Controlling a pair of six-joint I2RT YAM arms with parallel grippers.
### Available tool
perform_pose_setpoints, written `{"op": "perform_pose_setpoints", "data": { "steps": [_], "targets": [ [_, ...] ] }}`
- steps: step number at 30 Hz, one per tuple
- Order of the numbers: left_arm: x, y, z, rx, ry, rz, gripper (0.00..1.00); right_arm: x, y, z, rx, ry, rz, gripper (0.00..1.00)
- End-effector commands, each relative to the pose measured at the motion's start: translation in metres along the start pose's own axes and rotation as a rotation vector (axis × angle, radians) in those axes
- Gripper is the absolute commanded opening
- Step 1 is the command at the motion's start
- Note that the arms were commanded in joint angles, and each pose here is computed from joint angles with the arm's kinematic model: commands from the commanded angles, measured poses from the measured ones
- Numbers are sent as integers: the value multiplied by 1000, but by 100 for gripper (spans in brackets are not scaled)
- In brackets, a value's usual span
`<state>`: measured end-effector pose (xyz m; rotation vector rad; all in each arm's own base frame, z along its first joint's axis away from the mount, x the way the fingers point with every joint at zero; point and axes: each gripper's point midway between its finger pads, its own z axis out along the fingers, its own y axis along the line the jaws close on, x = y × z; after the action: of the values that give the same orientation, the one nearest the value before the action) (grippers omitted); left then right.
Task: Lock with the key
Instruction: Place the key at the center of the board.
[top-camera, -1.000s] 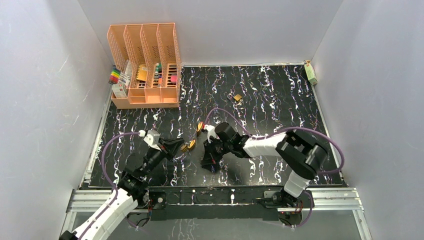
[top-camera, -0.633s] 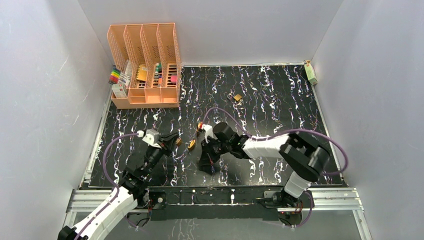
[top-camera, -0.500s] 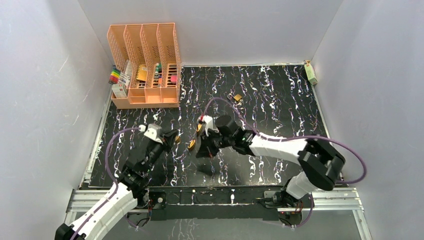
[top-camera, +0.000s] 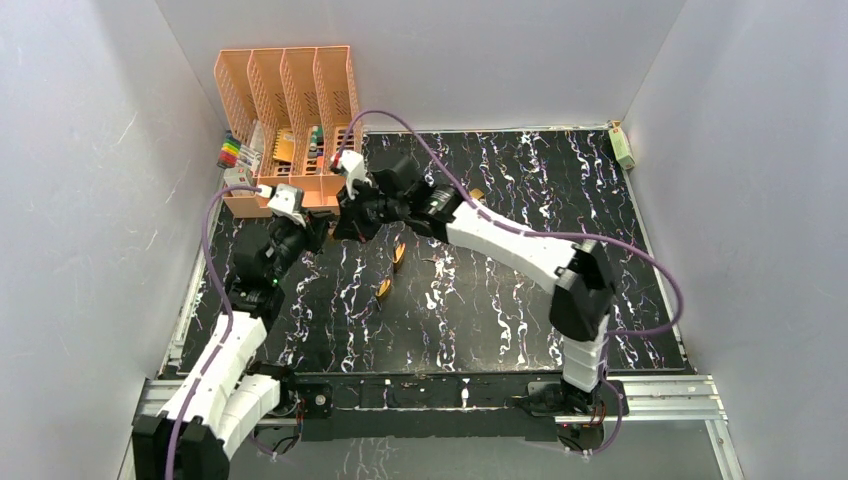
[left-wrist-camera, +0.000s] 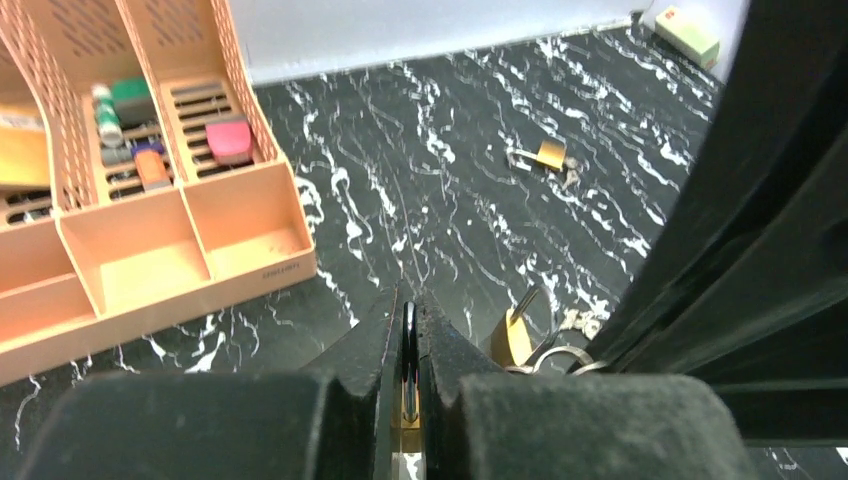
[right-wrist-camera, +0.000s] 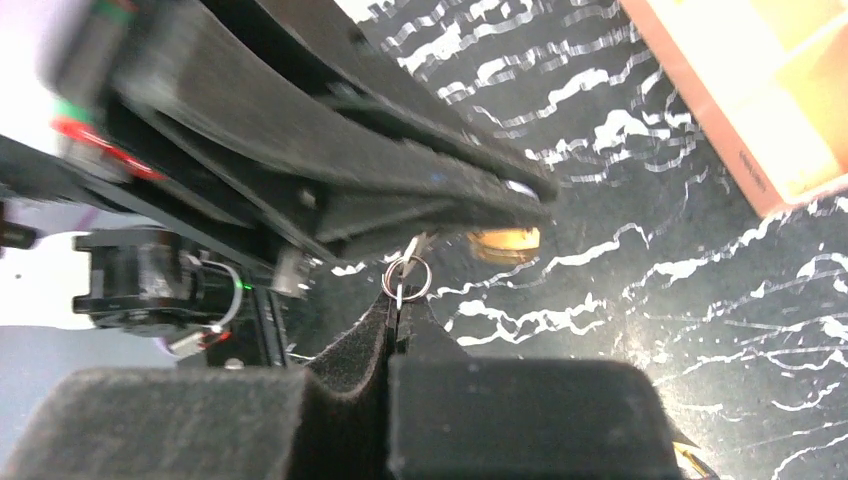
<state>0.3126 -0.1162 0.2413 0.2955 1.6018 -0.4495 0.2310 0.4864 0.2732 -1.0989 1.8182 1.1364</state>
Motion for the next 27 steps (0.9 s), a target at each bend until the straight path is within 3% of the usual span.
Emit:
{"op": "perform_pose_setpoints", "data": {
  "steps": [1, 11, 17, 27],
  "targets": [
    [-14, 10, 4, 103, -13, -30, 0, 28, -19, 19, 48, 138, 16, 0],
    [35, 40, 10, 42, -66, 82, 0, 69, -61, 60, 87, 241, 144, 0],
    [59, 53, 13, -10, -112, 71, 0, 94, -88, 73, 92, 284, 244, 0],
    [92, 71, 37, -18, -57, 104, 0, 122, -115, 95, 103, 346, 355, 0]
  ]
}}
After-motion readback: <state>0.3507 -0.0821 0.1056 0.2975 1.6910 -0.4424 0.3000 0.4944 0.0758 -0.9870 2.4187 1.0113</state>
